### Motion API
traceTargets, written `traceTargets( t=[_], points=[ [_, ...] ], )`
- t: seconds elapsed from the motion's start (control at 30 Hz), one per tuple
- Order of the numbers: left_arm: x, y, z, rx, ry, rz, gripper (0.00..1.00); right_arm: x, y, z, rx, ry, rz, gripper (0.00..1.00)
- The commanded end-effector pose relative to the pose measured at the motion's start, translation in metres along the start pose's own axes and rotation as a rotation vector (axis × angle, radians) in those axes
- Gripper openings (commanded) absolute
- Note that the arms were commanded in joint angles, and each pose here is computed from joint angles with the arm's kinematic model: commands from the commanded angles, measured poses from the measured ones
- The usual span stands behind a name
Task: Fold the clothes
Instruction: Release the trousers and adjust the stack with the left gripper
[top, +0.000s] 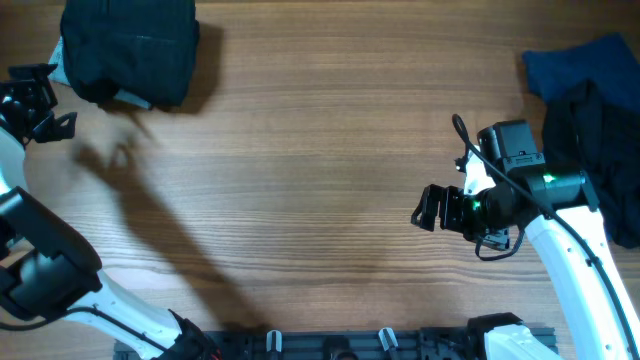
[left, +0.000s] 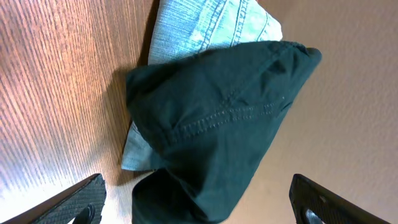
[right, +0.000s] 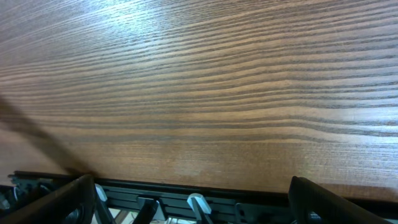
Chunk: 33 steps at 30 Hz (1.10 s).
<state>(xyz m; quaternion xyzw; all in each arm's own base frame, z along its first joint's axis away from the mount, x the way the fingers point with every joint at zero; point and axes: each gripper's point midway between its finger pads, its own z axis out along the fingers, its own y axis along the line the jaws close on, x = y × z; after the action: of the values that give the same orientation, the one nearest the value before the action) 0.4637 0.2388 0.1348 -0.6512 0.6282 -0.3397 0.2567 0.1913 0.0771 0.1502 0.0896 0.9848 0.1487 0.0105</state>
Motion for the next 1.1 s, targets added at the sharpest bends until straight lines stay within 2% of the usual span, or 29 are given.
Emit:
traceTargets(
  t=[0.0, 0.2, 0.6, 0.77, 0.83, 0.87, 0.93, 1.0, 1.07],
  points=[
    [0.001, 0.017, 0.024, -0.028, 0.033, -0.124, 0.94, -0.001, 0.002, 0.0, -0.012, 0.002, -0.004, 1.0],
    [0.006, 0.026, 0.046, -0.017, 0.1, -0.205, 0.98, -0.001, 0.002, 0.0, -0.012, 0.002, 0.004, 1.0],
    [0.026, 0.02, 0.068, 0.02, 0.181, -0.21, 1.0, -0.001, 0.002, 0.0, -0.013, 0.0, 0.006, 1.0],
    [0.02, 0.022, 0.07, 0.006, 0.139, -0.243, 0.91, -0.001, 0.002, 0.0, -0.013, 0.0, 0.005, 0.99],
    [0.014, 0.025, 0.072, -0.004, 0.103, -0.253, 0.84, -0.001, 0.002, 0.0, -0.012, 0.002, 0.006, 1.0],
    [0.01, 0.027, 0.072, -0.01, 0.08, -0.252, 0.75, 0.0, 0.001, 0.0, -0.012, 0.004, 0.007, 1.0],
    [0.007, 0.028, 0.072, -0.013, 0.063, -0.252, 0.49, 0.0, 0.001, 0.0, -0.011, 0.004, 0.007, 1.0],
    [0.006, 0.027, 0.072, -0.01, 0.063, -0.25, 0.31, 0.0, 0.001, 0.0, -0.012, 0.003, 0.006, 1.0],
    [0.005, 0.028, 0.072, -0.011, 0.057, -0.244, 0.08, -0.001, 0.002, 0.0, -0.012, 0.002, 0.006, 1.0]
  ],
)
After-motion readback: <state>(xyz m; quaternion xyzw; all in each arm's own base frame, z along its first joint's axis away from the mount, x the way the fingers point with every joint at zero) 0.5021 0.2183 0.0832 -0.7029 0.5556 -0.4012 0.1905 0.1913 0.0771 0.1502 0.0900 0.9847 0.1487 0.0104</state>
